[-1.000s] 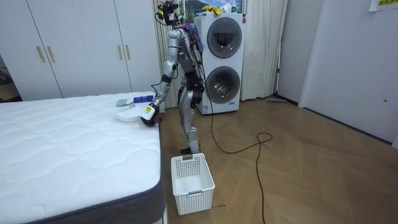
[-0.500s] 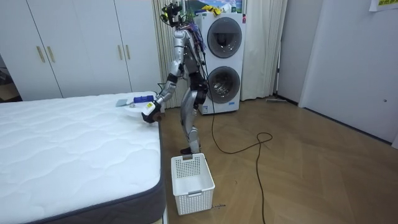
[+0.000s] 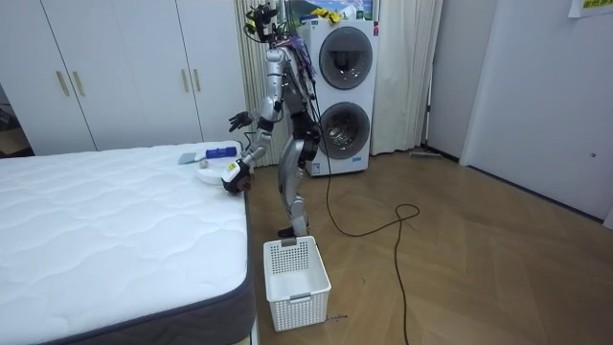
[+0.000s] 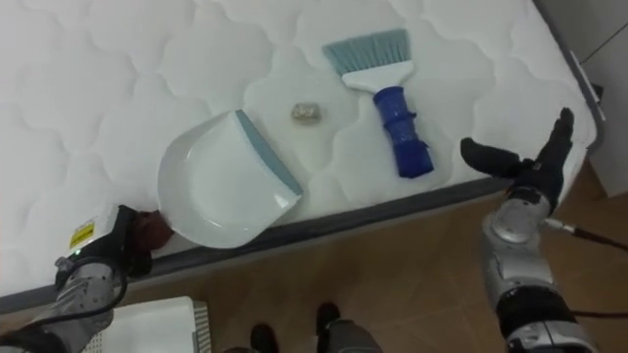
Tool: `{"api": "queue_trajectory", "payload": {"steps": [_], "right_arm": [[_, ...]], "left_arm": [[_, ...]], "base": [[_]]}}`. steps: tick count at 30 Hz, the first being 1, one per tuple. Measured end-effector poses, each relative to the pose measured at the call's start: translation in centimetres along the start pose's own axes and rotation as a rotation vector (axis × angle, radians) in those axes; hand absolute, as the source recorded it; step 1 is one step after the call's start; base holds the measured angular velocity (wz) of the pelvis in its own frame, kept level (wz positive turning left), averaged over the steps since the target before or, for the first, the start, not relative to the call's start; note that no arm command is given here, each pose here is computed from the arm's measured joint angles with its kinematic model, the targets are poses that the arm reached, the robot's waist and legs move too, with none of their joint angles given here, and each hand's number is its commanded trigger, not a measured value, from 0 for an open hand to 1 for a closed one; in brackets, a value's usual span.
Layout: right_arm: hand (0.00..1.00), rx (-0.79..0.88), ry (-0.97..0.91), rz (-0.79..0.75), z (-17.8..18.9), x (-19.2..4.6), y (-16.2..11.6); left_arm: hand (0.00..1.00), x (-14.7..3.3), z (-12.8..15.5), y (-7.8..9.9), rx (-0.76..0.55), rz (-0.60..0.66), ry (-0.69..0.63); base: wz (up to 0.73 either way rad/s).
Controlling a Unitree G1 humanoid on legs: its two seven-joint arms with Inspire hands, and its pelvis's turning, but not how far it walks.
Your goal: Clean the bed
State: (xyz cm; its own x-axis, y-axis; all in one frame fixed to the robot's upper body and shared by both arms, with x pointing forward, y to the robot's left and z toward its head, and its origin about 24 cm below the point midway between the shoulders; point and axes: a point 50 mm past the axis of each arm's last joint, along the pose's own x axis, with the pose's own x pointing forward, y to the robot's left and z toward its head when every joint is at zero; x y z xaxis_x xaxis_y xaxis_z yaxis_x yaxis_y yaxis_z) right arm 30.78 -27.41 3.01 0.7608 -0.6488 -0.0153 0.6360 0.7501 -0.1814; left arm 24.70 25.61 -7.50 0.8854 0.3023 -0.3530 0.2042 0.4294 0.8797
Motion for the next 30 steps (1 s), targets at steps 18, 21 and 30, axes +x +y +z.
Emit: {"api": "queue_trajectory", "payload": {"steps": [18,21,30], "right_arm": [[0.0,-0.1,-0.162,0.175,3.3,-0.1,4.1],[0.0,-0.128,-0.146,0.213,3.4,0.4,4.6],[0.0,-0.184,0.0,0.323,1.0,0.5,4.2]], "left_arm": [[1.0,0.6,0.9,0.1,0.001,-0.113,-0.012],[1.0,1.2,1.8,0.8,-0.002,-0.111,-0.032],[1.0,2.1,3.8,2.0,-0.03,-0.108,-0.077]], "base": [[0.04],[0.16],[0.08]]}}
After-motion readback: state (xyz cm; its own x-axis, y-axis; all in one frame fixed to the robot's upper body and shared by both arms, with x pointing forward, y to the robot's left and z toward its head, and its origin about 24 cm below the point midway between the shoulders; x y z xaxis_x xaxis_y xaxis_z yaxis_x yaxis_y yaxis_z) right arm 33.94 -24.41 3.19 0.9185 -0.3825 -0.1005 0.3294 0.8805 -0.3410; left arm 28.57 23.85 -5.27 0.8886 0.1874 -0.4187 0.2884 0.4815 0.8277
